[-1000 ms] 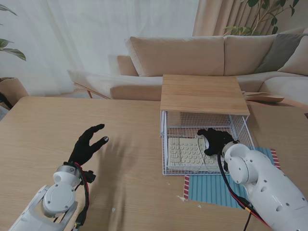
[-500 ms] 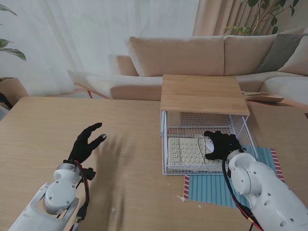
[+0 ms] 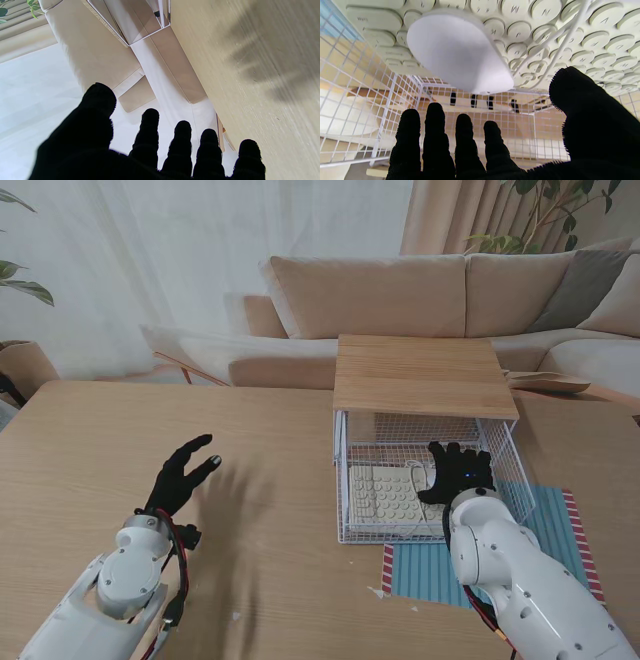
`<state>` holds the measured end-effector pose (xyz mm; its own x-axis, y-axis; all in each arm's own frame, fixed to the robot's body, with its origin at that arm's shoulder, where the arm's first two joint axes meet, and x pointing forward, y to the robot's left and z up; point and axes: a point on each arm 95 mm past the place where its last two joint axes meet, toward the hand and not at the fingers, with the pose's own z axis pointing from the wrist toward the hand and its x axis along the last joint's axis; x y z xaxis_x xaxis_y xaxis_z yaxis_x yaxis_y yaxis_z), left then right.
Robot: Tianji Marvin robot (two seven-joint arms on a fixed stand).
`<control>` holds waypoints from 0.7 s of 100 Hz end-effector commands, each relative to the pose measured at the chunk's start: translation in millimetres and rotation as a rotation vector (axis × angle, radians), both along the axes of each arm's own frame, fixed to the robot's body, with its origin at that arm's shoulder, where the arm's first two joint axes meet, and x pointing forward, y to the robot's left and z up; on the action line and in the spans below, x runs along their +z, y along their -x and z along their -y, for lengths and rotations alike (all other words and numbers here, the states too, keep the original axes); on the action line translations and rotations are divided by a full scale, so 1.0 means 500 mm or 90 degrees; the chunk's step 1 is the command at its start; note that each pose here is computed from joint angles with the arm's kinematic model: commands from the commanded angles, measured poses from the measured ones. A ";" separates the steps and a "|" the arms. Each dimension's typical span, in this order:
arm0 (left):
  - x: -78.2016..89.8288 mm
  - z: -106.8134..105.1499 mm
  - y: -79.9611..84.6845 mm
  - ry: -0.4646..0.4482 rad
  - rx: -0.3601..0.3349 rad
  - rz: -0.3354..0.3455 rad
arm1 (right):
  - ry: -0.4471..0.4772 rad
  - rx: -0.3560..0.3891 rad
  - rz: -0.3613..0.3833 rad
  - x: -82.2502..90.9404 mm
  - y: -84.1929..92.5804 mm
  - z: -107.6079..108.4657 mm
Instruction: Unroll the mouse pad and set up the keyboard and mouse from the tabletop organizer
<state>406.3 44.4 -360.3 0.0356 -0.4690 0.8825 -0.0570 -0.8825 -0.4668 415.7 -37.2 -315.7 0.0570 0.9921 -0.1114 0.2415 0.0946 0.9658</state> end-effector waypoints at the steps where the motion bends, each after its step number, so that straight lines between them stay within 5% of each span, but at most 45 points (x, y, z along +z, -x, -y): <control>1: -0.002 0.012 0.003 0.005 -0.015 -0.007 | -0.012 -0.009 -0.007 -0.002 -0.004 -0.013; 24: 0.003 0.015 0.006 0.011 -0.018 -0.001 | -0.034 -0.057 -0.032 -0.012 -0.009 -0.006; 70: 0.002 0.009 0.001 0.010 -0.010 -0.002 | -0.031 0.002 -0.089 -0.021 -0.010 0.065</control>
<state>405.6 42.9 -359.8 0.0330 -0.4612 0.8867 -0.0618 -0.8864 -0.4588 420.3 -65.9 -321.2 0.0436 0.9969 -0.0652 0.3652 0.0449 0.9298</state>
